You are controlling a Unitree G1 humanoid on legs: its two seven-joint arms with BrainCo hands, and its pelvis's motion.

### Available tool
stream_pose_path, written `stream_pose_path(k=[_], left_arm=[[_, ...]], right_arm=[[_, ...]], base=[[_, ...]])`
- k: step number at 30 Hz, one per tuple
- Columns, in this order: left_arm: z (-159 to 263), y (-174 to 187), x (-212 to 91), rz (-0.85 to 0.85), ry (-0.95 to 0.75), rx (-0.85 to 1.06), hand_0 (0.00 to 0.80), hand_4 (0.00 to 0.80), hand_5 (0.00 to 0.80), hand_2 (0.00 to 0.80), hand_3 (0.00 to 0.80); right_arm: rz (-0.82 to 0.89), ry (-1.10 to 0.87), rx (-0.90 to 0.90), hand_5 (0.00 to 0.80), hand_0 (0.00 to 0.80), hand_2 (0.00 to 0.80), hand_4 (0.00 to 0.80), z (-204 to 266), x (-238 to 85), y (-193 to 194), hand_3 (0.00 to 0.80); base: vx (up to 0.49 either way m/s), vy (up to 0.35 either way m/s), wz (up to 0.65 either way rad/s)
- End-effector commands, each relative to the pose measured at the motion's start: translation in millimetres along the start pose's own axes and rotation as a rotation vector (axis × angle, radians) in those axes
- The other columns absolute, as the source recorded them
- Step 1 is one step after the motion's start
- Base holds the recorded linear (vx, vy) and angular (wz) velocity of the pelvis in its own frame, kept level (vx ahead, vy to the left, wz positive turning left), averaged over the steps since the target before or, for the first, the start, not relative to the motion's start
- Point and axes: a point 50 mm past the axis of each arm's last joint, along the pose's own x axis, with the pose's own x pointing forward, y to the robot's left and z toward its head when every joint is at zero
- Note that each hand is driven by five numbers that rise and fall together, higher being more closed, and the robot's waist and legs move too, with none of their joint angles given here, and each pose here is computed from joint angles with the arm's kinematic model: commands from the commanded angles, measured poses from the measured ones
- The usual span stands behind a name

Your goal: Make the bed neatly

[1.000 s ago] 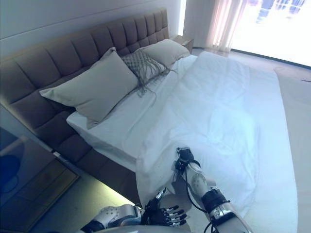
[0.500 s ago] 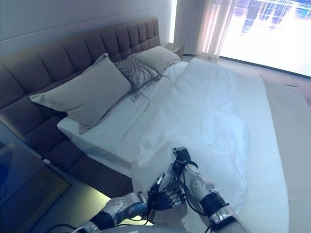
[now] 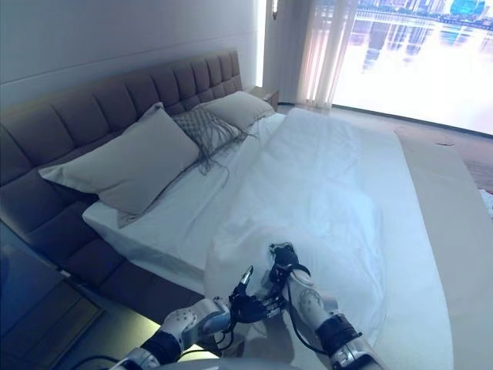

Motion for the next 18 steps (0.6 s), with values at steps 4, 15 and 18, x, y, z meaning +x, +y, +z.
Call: stream_pose_path(k=[4, 15, 18], left_arm=[[-18.1, -27.6, 18.7, -0.087, 0.074, -0.038, 0.800, 0.800, 0.800, 0.800, 0.800], [-9.2, -23.4, 15.0, -0.087, 0.034, -0.009, 0.800, 0.800, 0.800, 0.800, 0.800], [-3.7, -22.7, 12.6, -0.090, -0.001, 0.026, 0.800, 0.800, 0.800, 0.800, 0.800]], right_arm=[[0.187, -0.129, 0.014, 0.800, 0.800, 0.800, 0.800, 26.3, -9.6, 35.9, 0.800], [0.197, -0.106, 0.030, 0.800, 0.800, 0.800, 0.800, 20.3, -9.9, 35.1, 0.800], [0.196, -0.096, 0.043, 0.800, 0.800, 0.800, 0.800, 15.2, -11.2, 32.5, 0.800]], base=[[0.001, -0.004, -0.02], [0.000, 0.000, 0.00], [0.000, 0.000, 0.00]])
